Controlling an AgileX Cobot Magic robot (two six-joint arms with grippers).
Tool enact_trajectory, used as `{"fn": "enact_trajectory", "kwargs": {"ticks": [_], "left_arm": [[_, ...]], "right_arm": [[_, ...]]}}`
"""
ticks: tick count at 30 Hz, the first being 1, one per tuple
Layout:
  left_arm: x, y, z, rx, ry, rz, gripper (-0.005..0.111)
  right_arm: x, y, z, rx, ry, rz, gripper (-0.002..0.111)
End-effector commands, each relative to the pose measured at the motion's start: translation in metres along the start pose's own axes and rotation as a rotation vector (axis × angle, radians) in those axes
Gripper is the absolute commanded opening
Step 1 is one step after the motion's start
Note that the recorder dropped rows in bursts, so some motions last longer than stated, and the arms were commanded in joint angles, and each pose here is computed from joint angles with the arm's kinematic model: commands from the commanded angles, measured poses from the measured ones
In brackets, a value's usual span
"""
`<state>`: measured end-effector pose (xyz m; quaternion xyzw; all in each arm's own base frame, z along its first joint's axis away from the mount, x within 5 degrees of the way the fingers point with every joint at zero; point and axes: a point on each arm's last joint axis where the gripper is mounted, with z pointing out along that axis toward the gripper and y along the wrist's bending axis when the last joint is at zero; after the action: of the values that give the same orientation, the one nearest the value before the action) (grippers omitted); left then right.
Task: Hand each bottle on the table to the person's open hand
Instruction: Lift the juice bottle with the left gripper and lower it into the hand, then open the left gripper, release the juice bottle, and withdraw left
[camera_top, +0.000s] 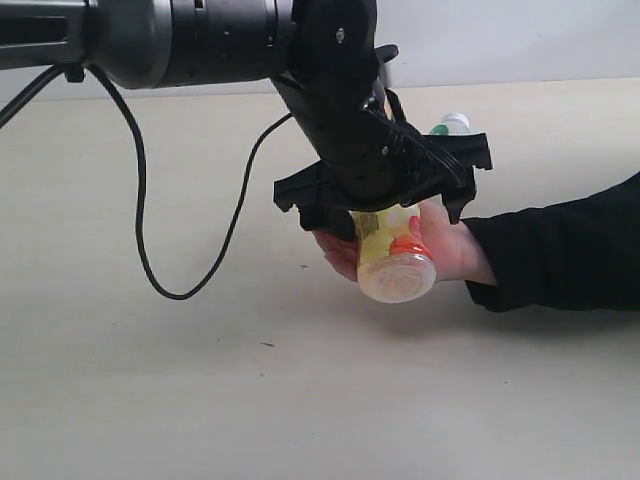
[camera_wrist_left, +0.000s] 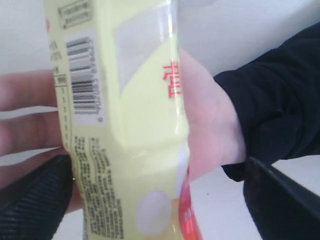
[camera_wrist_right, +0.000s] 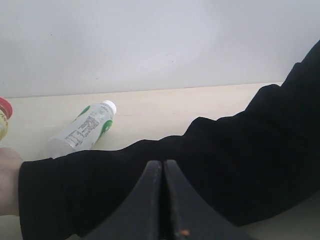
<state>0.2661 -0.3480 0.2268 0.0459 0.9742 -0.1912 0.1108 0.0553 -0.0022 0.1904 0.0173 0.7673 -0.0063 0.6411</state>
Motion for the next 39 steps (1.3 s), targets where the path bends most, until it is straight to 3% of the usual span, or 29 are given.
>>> {"fn": "enact_trajectory", "kwargs": {"ticks": [1, 10, 21, 25, 30, 34, 39], "left_arm": [[-0.007, -0.002, -0.014, 0.019, -0.029, 0.032, 0.089], [-0.010, -0.002, -0.052, 0.014, -0.085, 0.138, 0.089], [-0.001, 0.005, -0.102, -0.035, -0.074, 0.448, 0.085], [0.003, 0.020, -0.118, -0.151, -0.072, 0.512, 0.060], [0.014, 0.040, -0.136, -0.231, -0.113, 0.535, 0.001], [0.030, 0.055, -0.152, -0.186, -0.204, 0.560, 0.001], [0.058, 0.078, -0.179, 0.026, -0.515, 0.586, 0.001]], "right_arm": [[0.001, 0.000, 0.000, 0.005, -0.010, 0.001, 0.000], [0.001, 0.000, 0.000, 0.005, -0.007, 0.001, 0.000], [0.001, 0.000, 0.000, 0.005, -0.007, 0.001, 0.000], [0.001, 0.000, 0.000, 0.005, -0.007, 0.001, 0.000], [0.001, 0.000, 0.000, 0.005, -0.007, 0.001, 0.000], [0.001, 0.000, 0.000, 0.005, -0.007, 0.001, 0.000], [0.001, 0.000, 0.000, 0.005, -0.007, 0.001, 0.000]]}}
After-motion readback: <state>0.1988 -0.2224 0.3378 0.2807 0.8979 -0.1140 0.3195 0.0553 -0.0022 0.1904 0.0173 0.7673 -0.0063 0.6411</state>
